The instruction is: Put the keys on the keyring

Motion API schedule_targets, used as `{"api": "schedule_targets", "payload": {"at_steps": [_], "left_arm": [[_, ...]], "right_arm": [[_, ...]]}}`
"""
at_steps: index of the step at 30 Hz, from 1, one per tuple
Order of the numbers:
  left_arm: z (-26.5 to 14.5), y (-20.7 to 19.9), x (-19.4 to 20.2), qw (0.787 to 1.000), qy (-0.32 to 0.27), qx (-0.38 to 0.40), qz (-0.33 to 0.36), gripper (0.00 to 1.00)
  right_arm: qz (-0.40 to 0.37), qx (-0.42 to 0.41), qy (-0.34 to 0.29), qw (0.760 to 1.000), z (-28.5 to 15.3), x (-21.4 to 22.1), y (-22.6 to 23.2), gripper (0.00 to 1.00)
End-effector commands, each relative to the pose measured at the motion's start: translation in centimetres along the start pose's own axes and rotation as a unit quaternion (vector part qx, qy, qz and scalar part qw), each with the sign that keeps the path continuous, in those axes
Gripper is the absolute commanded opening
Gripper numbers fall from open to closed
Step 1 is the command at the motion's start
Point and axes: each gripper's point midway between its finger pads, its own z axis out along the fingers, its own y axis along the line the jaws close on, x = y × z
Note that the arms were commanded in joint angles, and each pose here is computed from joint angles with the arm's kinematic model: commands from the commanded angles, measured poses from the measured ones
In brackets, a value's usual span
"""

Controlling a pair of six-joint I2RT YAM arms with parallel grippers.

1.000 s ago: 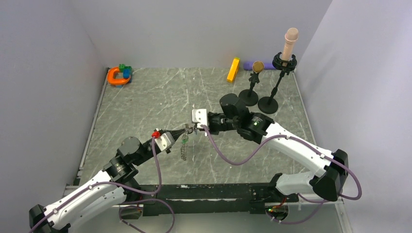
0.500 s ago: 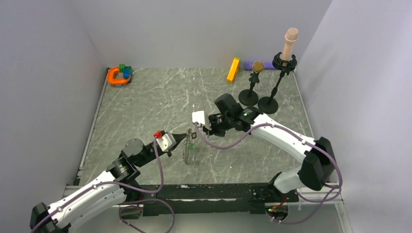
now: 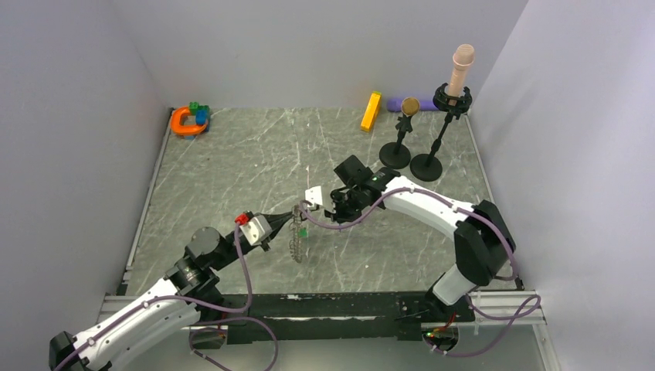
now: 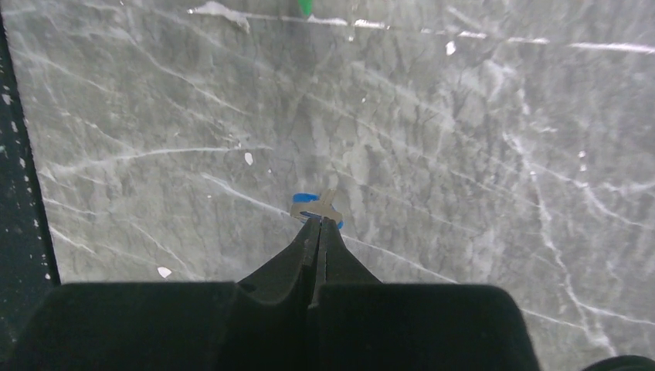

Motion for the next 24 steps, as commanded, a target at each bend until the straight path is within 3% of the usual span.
{"api": "schedule_targets", "payload": {"at_steps": [1,24], "left_arm": [[-0.4,0.8,-1.7,0.999,-0.034,-0.024,-0.006,0.0],[-2.0,1.9,-1.8,0.997,-0.044,-0.064,-0.015,0.0]], "right_arm": [[0.009,-0.011,0.012,1.0,0.5,1.1,-0.5,0.0],[0.025,-0.023,-0.051,0.998,7.7,-0.6,-3.3,0.0]]}}
